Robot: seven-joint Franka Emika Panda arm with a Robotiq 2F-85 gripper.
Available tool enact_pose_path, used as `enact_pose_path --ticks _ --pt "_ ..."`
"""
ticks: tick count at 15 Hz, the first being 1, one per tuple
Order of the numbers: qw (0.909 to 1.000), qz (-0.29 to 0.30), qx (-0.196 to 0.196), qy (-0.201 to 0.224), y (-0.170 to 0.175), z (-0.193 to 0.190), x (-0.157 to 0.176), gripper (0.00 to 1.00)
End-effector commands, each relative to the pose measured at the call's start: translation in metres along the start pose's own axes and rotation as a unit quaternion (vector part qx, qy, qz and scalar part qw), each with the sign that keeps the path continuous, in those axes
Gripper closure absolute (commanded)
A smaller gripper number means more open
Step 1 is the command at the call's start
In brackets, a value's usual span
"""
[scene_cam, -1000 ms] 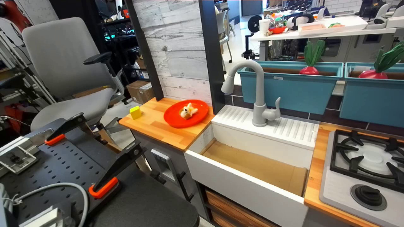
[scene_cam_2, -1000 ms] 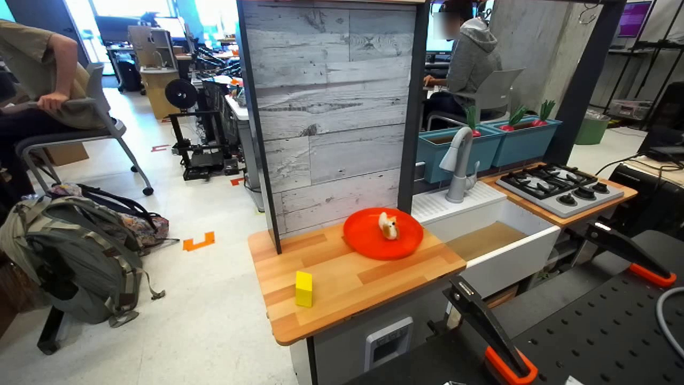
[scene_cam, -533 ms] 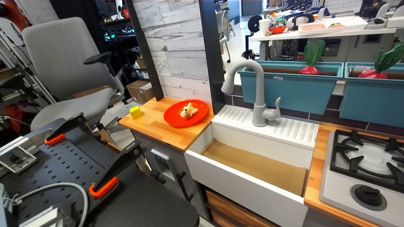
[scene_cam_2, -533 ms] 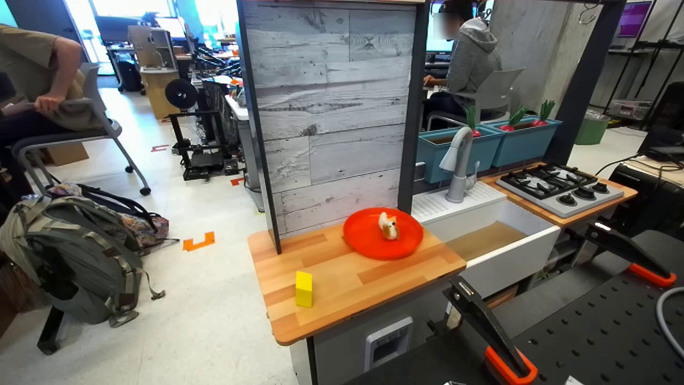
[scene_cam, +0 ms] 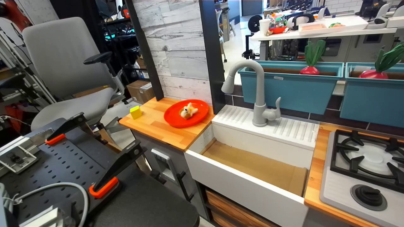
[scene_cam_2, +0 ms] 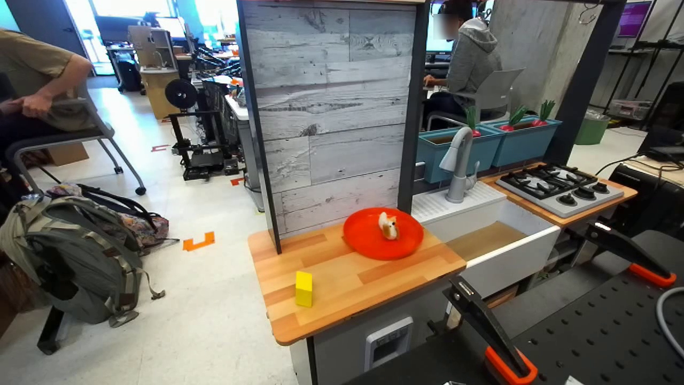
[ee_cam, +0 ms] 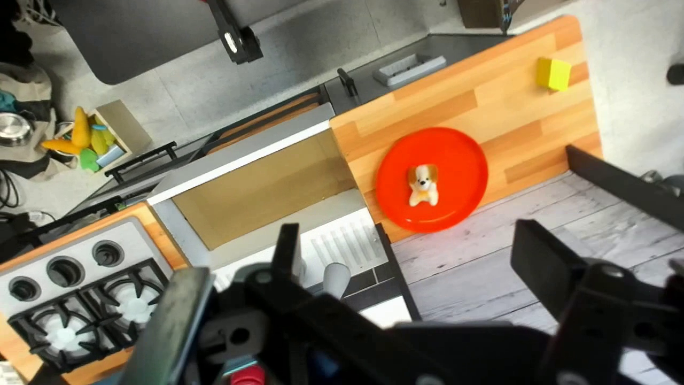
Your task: Move the faucet spout to the right
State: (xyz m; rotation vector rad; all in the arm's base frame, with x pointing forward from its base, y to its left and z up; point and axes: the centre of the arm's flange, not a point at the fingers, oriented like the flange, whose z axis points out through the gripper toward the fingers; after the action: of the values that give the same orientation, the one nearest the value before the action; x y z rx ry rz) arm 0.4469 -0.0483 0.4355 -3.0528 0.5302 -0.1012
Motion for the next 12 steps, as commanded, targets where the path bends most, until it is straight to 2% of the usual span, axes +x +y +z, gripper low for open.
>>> enact_pose_path --ticks 1,4,7,12 --pt "0.9966 0.077 0.025 0.014 0.007 0.044 0.071 0.0" --pt "0.9912 0.123 0.047 0.012 0.018 0.091 0.106 0.0" --pt "0.9815 0.174 0.078 0.021 0.023 0.132 0.135 0.0" --pt "0.964 0.236 0.111 0.052 0.026 0.177 0.172 0.0"
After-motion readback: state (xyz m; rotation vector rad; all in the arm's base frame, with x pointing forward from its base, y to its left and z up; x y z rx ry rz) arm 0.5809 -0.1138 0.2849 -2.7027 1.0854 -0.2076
